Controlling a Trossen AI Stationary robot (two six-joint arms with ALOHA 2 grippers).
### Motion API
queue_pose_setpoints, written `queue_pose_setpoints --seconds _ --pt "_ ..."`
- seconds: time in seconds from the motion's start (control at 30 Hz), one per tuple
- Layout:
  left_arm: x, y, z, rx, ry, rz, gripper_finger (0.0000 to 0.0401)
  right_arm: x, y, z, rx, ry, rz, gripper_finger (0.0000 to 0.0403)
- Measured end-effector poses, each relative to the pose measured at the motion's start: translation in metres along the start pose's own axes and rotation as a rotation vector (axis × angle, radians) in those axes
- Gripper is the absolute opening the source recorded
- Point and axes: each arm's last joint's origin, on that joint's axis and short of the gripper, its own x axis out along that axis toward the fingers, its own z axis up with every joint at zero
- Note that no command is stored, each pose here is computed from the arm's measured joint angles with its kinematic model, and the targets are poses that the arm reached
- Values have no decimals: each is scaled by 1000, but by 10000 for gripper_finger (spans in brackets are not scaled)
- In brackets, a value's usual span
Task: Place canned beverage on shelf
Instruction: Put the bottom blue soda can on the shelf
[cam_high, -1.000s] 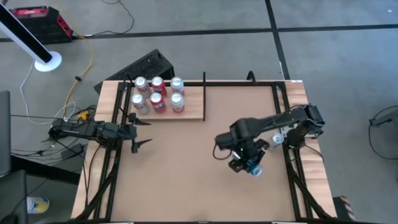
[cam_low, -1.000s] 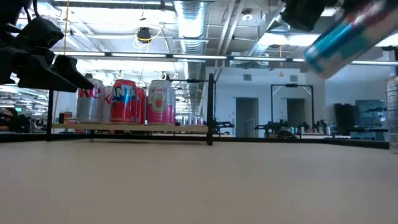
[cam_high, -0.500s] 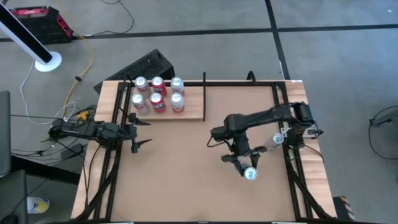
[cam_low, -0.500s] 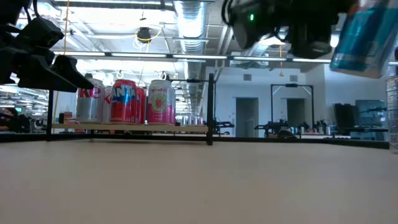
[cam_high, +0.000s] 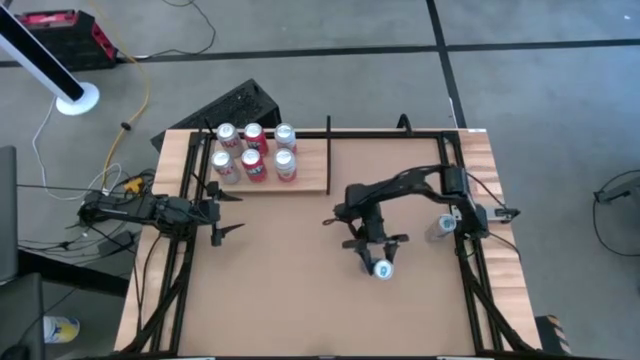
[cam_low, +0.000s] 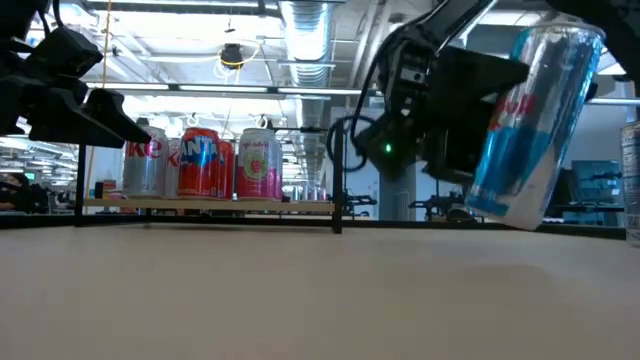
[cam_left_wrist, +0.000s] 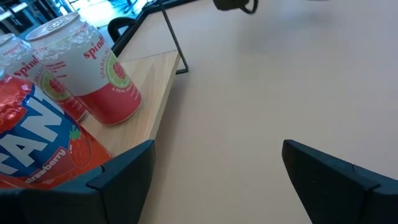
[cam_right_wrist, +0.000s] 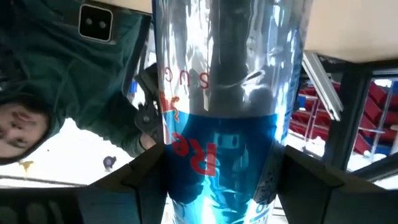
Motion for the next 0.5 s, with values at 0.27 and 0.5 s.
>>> queue_pose_setpoints --seconds 0.27,0.5 --pt "0 0 0 0 0 0 336 7 -1 13 -51 16 -21 265" --pt "0 0 0 0 0 0 336 9 -1 10 -83 -13 -68 265"
